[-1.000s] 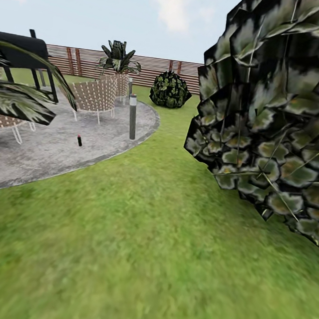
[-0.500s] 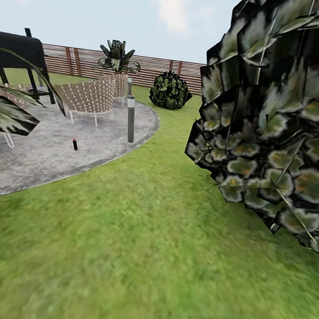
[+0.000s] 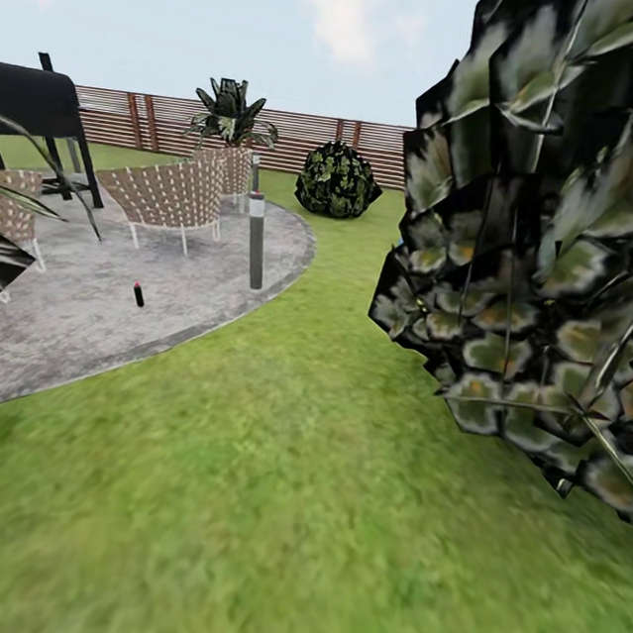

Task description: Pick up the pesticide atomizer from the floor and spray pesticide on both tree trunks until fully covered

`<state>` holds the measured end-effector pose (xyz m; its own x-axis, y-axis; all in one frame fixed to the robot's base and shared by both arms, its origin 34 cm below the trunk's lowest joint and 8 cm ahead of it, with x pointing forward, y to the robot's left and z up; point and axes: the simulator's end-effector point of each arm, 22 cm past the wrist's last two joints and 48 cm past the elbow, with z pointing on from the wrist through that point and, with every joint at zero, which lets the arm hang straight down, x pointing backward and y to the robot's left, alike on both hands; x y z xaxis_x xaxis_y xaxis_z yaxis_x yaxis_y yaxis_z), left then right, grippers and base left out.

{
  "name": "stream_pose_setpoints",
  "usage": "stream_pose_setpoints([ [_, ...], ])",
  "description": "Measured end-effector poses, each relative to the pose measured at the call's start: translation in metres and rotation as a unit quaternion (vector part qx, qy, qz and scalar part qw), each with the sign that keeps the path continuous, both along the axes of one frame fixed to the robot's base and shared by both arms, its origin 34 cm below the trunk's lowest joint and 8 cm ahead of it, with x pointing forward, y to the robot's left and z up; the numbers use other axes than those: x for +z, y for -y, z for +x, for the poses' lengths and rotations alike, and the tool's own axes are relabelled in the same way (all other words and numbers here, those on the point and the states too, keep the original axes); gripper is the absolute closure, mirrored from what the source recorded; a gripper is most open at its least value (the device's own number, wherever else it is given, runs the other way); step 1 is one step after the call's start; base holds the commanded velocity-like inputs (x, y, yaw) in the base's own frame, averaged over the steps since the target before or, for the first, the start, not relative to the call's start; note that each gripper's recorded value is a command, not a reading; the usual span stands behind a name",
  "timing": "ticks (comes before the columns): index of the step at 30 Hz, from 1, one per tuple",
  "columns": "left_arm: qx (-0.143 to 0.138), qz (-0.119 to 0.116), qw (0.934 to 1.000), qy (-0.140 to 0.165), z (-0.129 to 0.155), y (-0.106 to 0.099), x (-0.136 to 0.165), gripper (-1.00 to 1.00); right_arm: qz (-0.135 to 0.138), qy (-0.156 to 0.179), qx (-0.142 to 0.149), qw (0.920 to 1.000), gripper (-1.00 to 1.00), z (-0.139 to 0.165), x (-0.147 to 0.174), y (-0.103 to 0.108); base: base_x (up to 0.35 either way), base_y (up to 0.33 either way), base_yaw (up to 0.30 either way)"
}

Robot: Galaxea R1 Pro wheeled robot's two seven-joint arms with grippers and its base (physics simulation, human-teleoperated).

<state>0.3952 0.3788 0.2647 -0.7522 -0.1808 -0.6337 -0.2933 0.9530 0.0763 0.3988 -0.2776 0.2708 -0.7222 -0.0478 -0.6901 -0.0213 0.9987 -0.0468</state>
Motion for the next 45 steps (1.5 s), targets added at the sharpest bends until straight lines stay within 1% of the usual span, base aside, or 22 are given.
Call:
stream_pose_setpoints([
  [37, 0.000, 0.000, 1.0000, 0.000, 0.0000, 0.0000, 0.0000, -1.00, 0.000, 0.000, -0.001, 1.0000, -1.00, 0.0000, 0.0000, 0.0006, 0.340, 0.000, 0.000],
  [45, 0.000, 0.000, 1.0000, 0.000, -0.0001, -0.0001, 0.0000, -1.00, 0.000, 0.000, 0.000, 1.0000, -1.00, 0.0001, 0.0000, 0.0002, 0.340, 0.000, 0.166],
])
